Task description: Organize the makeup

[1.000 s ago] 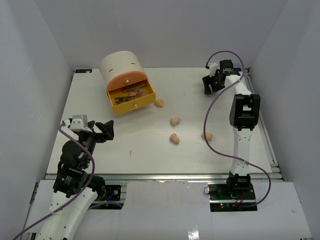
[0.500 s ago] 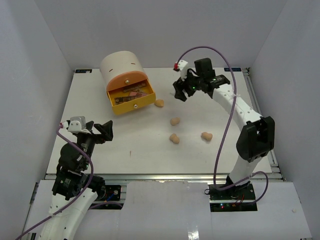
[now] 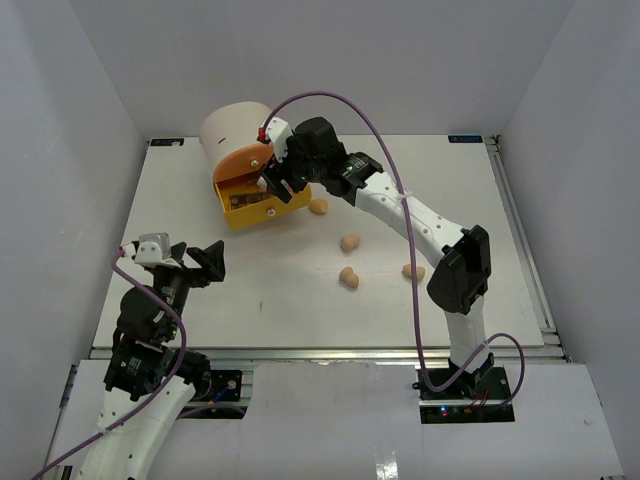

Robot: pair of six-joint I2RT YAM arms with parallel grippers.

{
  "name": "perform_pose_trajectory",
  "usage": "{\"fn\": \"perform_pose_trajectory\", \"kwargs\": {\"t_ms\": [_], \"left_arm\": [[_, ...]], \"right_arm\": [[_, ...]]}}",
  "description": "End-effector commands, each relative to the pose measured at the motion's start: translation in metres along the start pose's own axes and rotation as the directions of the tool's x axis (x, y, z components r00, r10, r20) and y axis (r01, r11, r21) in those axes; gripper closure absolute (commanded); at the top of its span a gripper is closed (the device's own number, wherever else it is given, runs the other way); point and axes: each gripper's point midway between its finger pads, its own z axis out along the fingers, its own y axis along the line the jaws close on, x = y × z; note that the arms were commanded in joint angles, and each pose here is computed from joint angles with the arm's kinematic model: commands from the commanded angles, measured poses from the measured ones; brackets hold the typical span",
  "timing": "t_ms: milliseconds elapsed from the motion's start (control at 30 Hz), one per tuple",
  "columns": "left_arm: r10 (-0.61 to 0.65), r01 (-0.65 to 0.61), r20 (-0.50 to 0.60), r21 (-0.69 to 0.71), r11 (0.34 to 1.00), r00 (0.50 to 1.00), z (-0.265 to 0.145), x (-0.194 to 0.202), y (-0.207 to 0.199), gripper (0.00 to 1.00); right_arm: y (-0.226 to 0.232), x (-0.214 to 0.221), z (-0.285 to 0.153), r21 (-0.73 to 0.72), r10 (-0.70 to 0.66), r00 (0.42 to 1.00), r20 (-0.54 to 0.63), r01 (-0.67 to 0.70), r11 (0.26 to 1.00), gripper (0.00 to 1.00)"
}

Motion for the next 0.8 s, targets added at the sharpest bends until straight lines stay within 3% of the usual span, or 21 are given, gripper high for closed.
{"fn": "perform_pose_trajectory", "kwargs": {"t_ms": [0, 333, 467, 567, 767], "left_arm": [[-0.006, 0.006, 0.003, -0.022, 1.000, 1.000, 0.000, -0.002, 0.003, 0.02], [-0.003, 0.003, -0.006, -0.025, 1.000, 1.000, 0.002, -0.001, 0.004, 0.02], [-0.002, 0.002, -0.010, -0.020, 1.000, 1.000, 0.002, 0.000, 0.003, 0.02], [-0.002, 0.001, -0.013, -0.019, 1.000, 1.000, 0.003, 0.000, 0.002, 0.02], [-0.001, 0.001, -0.014, -0.012, 1.000, 1.000, 0.003, 0.001, 0.001, 0.02]], "right_arm": [[-0.027, -0.026, 0.012, 0.149, 0.066, 0.993, 0.101, -0.081, 0.986, 0.70], [-0.052, -0.026, 0.038, 0.261, 0.105, 0.975, 0.196, -0.155, 0.953, 0.58], [-0.054, -0.010, 0.051, 0.282, 0.108, 0.977, 0.185, -0.158, 0.946, 0.43], [-0.052, 0.001, 0.060, 0.276, 0.111, 0.980, 0.167, -0.155, 0.949, 0.25], [-0.047, 0.005, 0.061, 0.254, 0.111, 0.981, 0.158, -0.149, 0.956, 0.07]]}}
